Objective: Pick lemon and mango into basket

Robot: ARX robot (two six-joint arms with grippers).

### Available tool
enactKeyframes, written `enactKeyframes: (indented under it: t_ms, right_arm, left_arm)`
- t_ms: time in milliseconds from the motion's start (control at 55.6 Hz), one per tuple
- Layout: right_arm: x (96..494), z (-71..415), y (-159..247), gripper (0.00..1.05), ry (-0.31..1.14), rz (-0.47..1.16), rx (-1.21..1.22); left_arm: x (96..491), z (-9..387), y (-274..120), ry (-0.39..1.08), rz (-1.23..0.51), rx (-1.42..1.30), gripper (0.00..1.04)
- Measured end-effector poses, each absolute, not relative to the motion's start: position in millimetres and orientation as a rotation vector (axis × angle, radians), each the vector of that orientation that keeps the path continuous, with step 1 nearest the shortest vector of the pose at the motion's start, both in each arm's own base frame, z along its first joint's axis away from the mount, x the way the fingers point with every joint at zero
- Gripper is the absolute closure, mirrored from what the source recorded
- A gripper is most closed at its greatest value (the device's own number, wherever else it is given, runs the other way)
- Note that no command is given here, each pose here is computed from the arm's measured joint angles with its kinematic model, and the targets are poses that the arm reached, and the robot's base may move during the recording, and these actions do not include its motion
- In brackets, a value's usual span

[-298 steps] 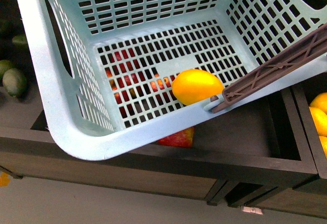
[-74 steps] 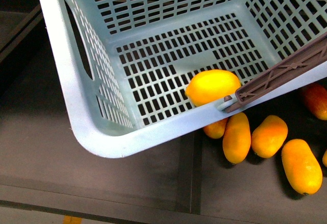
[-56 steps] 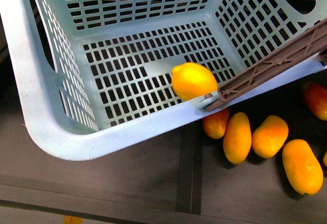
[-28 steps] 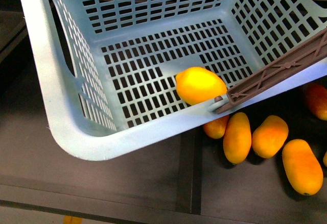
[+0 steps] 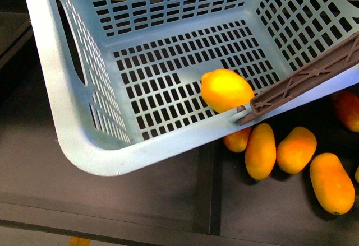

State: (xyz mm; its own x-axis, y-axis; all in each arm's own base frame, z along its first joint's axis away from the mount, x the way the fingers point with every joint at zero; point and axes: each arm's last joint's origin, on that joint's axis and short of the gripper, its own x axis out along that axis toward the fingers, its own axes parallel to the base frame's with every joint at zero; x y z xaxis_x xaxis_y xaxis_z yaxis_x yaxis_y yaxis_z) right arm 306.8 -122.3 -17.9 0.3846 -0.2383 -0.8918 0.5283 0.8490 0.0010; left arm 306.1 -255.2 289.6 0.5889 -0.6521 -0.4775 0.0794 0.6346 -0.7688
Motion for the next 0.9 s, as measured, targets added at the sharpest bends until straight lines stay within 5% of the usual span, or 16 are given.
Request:
enactKeyframes:
  t_ms: [576,900]
  right_arm:
    - [323.6,-49.7,-119.3,0.09,1.044,-0.559,0.374]
    - [325.6,-47.6,-126.7,0.44,1.047,-0.487,0.417]
  left_arm:
    - [306.1,289.6,-255.2,0.839,-0.478,-0.776,1.0]
    - [306.1,289.6,-255.1,0.839,-0.478,-0.775,1.0]
